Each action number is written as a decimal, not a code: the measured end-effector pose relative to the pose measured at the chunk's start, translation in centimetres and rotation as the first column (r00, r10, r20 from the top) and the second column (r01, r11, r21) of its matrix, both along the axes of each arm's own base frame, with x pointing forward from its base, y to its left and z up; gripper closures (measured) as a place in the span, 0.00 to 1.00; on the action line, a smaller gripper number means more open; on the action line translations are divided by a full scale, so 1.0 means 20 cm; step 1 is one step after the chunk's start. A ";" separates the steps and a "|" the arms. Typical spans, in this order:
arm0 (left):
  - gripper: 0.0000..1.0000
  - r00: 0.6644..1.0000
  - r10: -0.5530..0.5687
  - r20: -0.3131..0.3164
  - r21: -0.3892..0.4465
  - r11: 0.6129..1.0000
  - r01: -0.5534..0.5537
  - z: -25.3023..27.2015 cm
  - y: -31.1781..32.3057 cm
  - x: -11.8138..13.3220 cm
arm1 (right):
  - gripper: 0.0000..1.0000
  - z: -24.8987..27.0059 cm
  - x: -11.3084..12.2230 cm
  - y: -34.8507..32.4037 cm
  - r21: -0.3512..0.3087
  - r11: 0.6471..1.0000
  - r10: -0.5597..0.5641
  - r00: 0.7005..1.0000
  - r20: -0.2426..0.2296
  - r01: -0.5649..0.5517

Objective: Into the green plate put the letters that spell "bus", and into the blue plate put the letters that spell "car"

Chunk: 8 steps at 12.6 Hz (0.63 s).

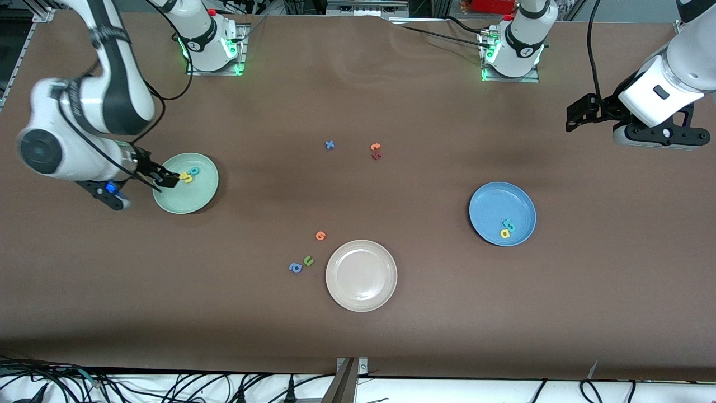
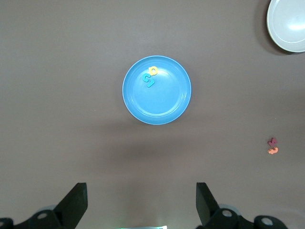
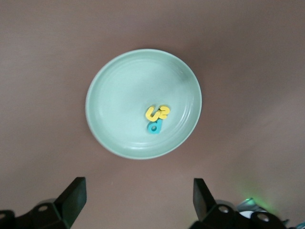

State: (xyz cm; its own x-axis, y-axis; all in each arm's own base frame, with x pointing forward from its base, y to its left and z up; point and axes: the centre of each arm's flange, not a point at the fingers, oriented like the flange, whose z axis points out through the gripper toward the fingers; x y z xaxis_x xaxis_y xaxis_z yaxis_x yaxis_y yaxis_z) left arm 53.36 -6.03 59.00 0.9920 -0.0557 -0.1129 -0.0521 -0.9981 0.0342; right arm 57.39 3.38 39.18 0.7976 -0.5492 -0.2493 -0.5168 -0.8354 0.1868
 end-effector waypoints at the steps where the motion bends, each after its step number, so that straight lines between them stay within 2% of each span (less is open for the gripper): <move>1: 0.00 1.000 0.000 0.000 0.000 1.000 0.000 0.00 0.00 0.00 | 0.01 0.13 0.02 0.00 0.016 0.999 0.047 0.999 0.010 -0.047; 4: 0.00 1.000 0.000 0.000 0.000 1.000 0.000 0.00 0.00 0.00 | 0.00 0.45 0.06 -0.03 0.055 0.983 0.171 0.984 0.041 -0.173; 8: 0.00 1.000 -0.001 0.001 0.000 1.000 0.001 0.00 0.00 0.00 | 0.00 0.72 0.11 -0.13 0.065 0.960 0.265 0.956 0.122 -0.274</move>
